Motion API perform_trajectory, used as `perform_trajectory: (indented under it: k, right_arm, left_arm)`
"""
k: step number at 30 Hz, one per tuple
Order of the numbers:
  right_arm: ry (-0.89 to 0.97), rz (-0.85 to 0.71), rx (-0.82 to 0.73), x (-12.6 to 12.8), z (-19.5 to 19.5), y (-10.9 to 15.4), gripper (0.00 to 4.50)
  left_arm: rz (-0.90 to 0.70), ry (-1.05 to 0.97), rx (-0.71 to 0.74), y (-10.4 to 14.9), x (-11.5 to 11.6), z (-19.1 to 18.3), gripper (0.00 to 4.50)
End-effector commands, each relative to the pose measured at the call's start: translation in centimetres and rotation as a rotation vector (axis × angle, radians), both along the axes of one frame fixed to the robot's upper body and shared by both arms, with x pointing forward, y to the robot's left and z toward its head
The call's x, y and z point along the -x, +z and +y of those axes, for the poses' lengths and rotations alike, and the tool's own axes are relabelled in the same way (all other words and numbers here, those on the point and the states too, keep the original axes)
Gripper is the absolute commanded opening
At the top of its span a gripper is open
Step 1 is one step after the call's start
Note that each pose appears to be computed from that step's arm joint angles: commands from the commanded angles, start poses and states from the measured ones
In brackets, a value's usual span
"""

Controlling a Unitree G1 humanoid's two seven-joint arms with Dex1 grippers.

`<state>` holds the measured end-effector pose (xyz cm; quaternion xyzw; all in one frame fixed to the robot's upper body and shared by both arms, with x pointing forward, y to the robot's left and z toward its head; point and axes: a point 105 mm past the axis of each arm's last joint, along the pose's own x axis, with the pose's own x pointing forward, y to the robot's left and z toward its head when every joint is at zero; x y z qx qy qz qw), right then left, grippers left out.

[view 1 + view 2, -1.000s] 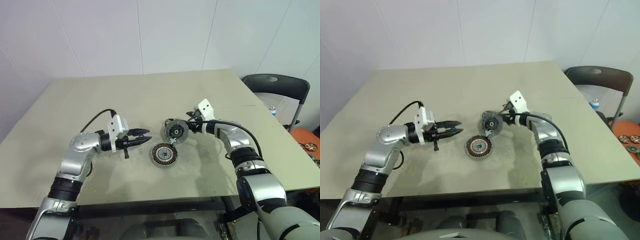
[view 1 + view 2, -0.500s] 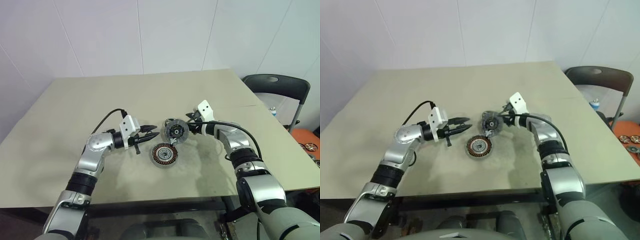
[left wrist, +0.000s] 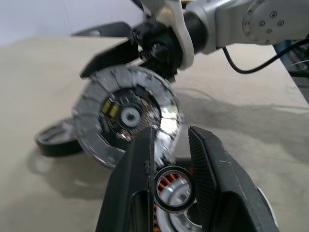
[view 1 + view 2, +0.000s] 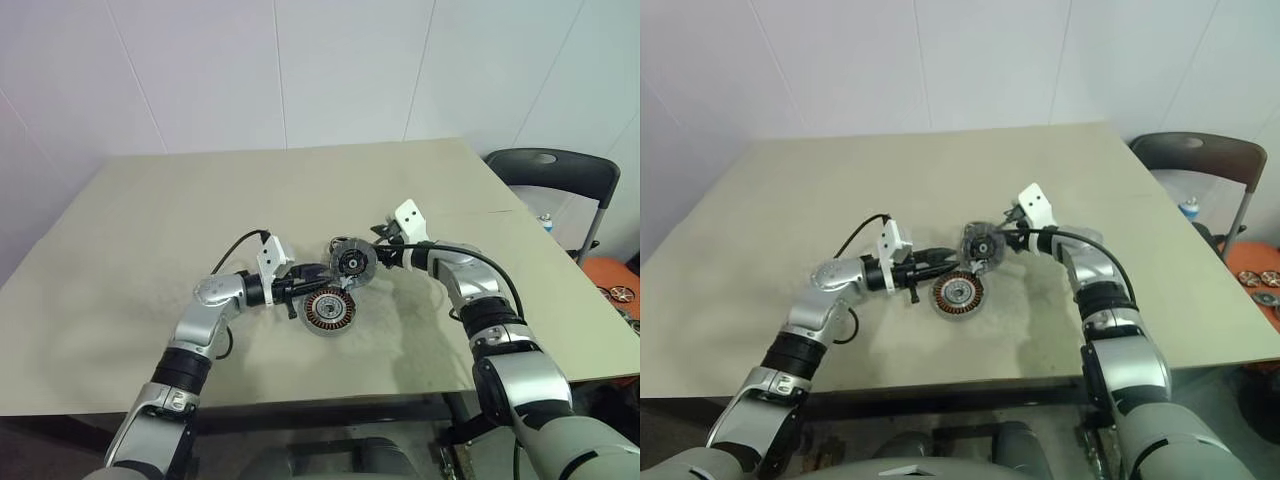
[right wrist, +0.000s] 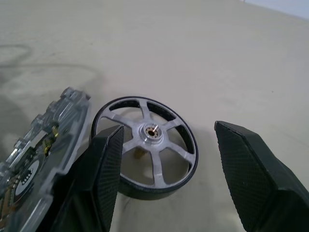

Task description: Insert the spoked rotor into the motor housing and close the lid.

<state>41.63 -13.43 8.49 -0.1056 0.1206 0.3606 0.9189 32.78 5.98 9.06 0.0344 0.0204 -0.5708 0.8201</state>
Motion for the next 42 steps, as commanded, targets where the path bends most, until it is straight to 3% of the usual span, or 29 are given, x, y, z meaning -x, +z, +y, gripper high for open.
perform_trajectory:
  k: [1, 11, 28, 33, 42]
  right_arm:
    - [0.012, -0.065, -0.021, -0.4, 0.5, 1.9, 3.14]
    - [0.001, -0.063, -0.02, -0.2, 0.2, 1.7, 3.14]
    - [-0.005, -0.064, -0.015, -0.3, 0.0, 1.7, 3.14]
    - [-0.008, -0.062, -0.014, -0.2, -0.1, 1.7, 3.14]
    - [-0.015, -0.054, -0.017, -0.2, -0.1, 1.5, 3.14]
  left_arm:
    - [-0.02, -0.021, 0.002, 0.6, 0.0, -0.5, 0.75]
    - [0.069, -0.053, -0.043, -1.7, 1.3, -1.5, 0.75]
    - [0.09, -0.005, -0.04, -2.7, 0.9, -1.0, 0.75]
    - [0.066, 0.048, -0.043, -3.0, 0.3, -0.8, 2.32]
    - [0.034, 0.111, 0.003, -1.8, -0.1, 0.9, 2.32]
